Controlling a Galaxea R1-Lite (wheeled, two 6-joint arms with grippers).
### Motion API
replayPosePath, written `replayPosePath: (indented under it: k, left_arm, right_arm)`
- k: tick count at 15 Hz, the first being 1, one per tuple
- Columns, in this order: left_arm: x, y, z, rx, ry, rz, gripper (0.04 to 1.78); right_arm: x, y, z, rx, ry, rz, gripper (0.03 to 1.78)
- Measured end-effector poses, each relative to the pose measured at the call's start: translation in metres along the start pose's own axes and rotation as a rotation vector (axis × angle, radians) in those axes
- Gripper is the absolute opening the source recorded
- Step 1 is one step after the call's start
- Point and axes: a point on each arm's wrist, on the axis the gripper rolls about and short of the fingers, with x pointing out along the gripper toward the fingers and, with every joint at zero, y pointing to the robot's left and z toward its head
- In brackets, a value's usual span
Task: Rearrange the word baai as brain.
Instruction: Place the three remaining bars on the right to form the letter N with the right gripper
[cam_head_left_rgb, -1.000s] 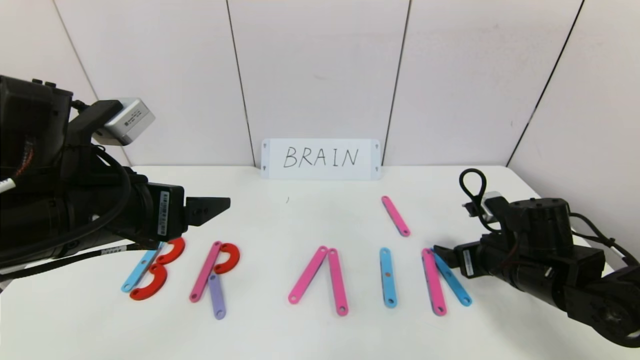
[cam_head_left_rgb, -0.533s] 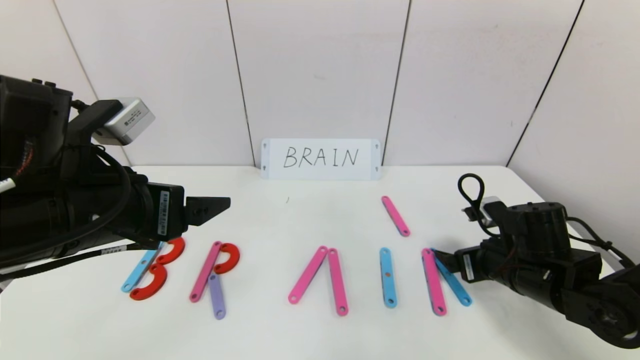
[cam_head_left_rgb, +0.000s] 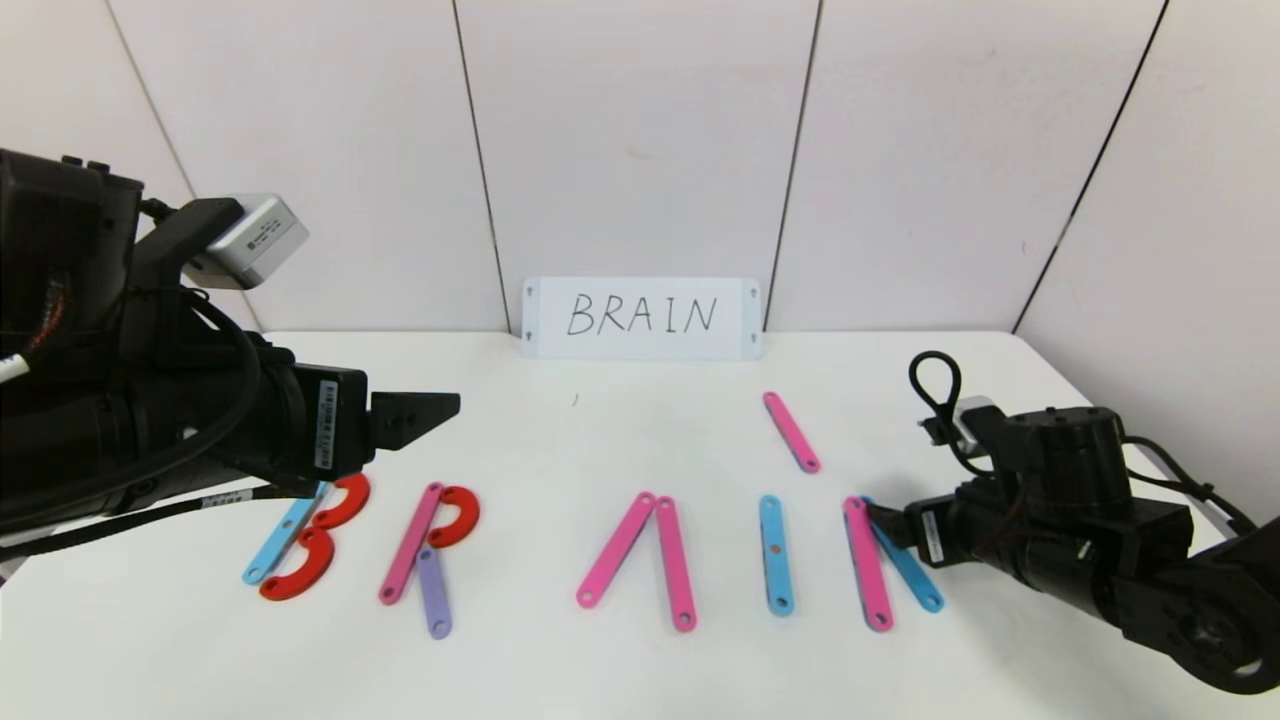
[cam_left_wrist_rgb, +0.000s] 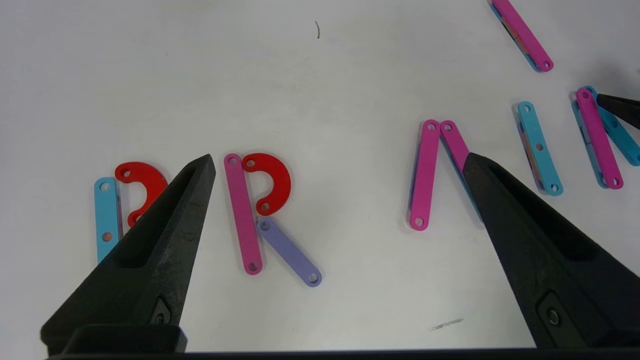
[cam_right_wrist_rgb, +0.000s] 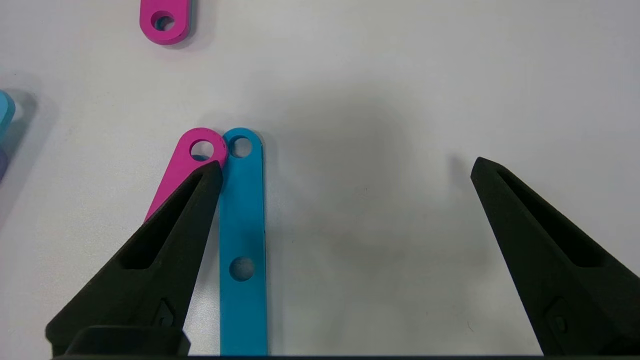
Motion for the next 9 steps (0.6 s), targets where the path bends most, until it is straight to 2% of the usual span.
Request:
replayPosePath:
  k: [4, 9]
  left_arm:
    - [-0.0001, -0.0001, 0.0001, 0.0, -0.001, 0.001, 1.73]
    - [-0.0001, -0.0001, 0.0003, 0.0, -0.001, 0.001, 1.73]
  right_arm:
    - [0.0028, 0.0007, -0.0005, -0.002, 0.004, -0.001, 1.73]
    - [0.0081, 0.0036, 0.0002, -0.004, -0.027, 0.004, 1.73]
